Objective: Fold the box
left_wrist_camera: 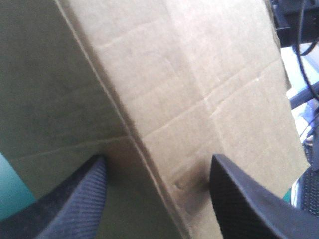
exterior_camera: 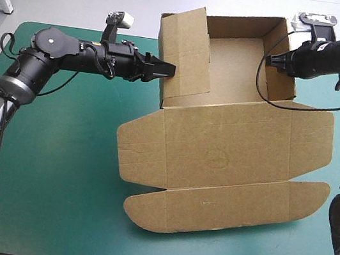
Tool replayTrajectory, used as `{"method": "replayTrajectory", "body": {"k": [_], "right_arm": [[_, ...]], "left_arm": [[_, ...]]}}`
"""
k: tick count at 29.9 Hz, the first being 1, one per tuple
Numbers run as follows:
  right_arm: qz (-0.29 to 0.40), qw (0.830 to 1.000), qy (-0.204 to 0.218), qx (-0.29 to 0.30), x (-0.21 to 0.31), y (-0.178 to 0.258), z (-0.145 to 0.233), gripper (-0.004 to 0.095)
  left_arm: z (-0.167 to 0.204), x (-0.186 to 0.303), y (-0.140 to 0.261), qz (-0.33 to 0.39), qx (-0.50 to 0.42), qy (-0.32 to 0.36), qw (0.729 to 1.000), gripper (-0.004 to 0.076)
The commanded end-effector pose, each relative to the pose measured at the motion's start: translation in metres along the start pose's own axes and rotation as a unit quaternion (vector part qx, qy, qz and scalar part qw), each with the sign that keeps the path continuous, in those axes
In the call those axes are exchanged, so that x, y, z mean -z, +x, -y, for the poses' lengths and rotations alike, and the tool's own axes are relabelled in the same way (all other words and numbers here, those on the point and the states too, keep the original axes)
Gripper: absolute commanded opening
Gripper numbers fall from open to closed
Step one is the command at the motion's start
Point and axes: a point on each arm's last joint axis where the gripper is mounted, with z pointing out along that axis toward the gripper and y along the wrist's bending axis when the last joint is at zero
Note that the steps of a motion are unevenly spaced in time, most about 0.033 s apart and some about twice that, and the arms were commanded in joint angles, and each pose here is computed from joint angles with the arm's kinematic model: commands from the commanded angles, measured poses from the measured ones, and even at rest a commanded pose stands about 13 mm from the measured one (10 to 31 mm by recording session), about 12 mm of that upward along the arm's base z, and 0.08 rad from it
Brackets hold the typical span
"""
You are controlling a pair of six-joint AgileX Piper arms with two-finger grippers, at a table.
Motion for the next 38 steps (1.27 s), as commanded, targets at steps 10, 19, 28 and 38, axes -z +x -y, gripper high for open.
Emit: {"method": "replayTrajectory", "body": {"k": [10, 19, 28, 38], "right_arm": [[0.014, 0.998, -0.054, -0.037, -0.001, -0.005, -0.045, 0.0002], [-0.004, 0.999, -0.025, -0.027, -0.022, -0.001, -0.064, 0.0002], [0.02, 0.996, -0.042, -0.074, -0.022, -0.006, -0.069, 0.0002], [-0.042, 0.994, -0.044, -0.087, -0.052, 0.004, -0.066, 0.0002]], "left_arm": [[0.014, 0.024, -0.02, 0.009, -0.025, -0.11, 0.994, 0.0445], [-0.013, 0.016, -0.018, -0.069, -0.01, -0.201, 0.977, 0.0445], [-0.024, -0.003, -0.018, -0.118, -0.018, -0.267, 0.956, 0.0437], [-0.03, -0.007, -0.024, -0.119, -0.046, -0.327, 0.936, 0.0331]]}}
